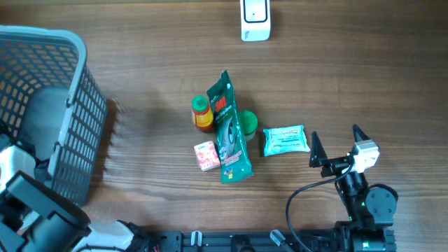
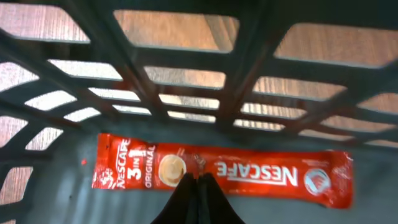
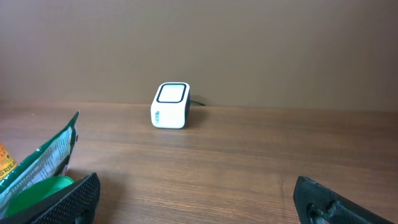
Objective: Scan the item barcode
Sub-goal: 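Reach the left gripper into the basket and grasp the red Nestlé stick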
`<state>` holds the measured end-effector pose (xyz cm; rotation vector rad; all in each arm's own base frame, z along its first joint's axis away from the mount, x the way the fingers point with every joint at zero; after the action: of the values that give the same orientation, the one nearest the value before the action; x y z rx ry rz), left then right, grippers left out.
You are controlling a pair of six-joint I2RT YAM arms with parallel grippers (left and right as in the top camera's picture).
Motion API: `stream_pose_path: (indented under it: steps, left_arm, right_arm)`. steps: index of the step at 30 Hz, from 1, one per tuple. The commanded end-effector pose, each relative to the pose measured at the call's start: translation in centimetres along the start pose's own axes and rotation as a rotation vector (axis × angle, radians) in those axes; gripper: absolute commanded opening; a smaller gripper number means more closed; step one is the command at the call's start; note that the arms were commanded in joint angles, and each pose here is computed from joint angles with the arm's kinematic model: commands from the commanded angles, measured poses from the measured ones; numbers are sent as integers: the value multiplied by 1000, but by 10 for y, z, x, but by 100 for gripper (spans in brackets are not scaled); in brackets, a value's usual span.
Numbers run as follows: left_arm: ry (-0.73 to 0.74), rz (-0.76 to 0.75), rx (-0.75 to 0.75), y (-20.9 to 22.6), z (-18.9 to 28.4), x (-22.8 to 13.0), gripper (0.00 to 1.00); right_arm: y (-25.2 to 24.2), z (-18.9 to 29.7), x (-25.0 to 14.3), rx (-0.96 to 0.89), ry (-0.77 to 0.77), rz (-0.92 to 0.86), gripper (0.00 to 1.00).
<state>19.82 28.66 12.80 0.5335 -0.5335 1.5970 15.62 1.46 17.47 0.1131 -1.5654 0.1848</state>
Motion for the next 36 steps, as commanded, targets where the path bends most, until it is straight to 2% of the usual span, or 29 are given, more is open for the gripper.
stream_pose_path:
  steps: [1, 9, 12, 18, 25, 28, 32, 33, 34, 35, 36]
  left_arm:
    - [-31, -5, 62, 3, -11, -2, 4]
    - [-17, -36, 74, 0, -26, -9, 4]
    - [105, -47, -15, -5, -26, -22, 4]
    - [236, -67, -70, -5, -23, -37, 4]
    - [502, 14, -334, -25, -7, -56, 4]
    - [475, 3, -381, -25, 17, -45, 4]
    - [310, -17, -490, -24, 61, -13, 6]
    - [253, -68, -515, -23, 68, -6, 24]
    - [192, -104, -491, -21, 69, 0, 66]
    - [154, -110, -438, -18, 66, 3, 96]
    - [141, -112, -394, -15, 62, 3, 100]
  right_arm:
    - [0, 0, 1, -5, -9, -12, 100]
    - [0, 0, 1, -5, -9, -12, 100]
    - [0, 0, 1, -5, -9, -12, 100]
    - [0, 0, 1, -5, -9, -12, 100]
    - [0, 0, 1, -5, -9, -12, 100]
    - [0, 0, 1, -5, -9, -12, 100]
    - [0, 0, 1, -5, -9, -12, 100]
    - [0, 0, 1, -5, -9, -12, 100]
    - [0, 0, 1, -5, -9, -12, 100]
    - [0, 0, 1, -5, -9, -12, 100]
    - [0, 0, 1, -5, -9, -12, 100]
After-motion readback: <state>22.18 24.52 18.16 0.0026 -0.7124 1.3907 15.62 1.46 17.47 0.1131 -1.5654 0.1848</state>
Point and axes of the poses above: each gripper's point midway between its finger pads, its own z axis back along the fingers, its own y axis along the line the jaws close on, x = y × z, the point moved 9 cm from there along z, back along the fingers, and after that the axes turned 5 degrees about z, right-handed, at the moved point
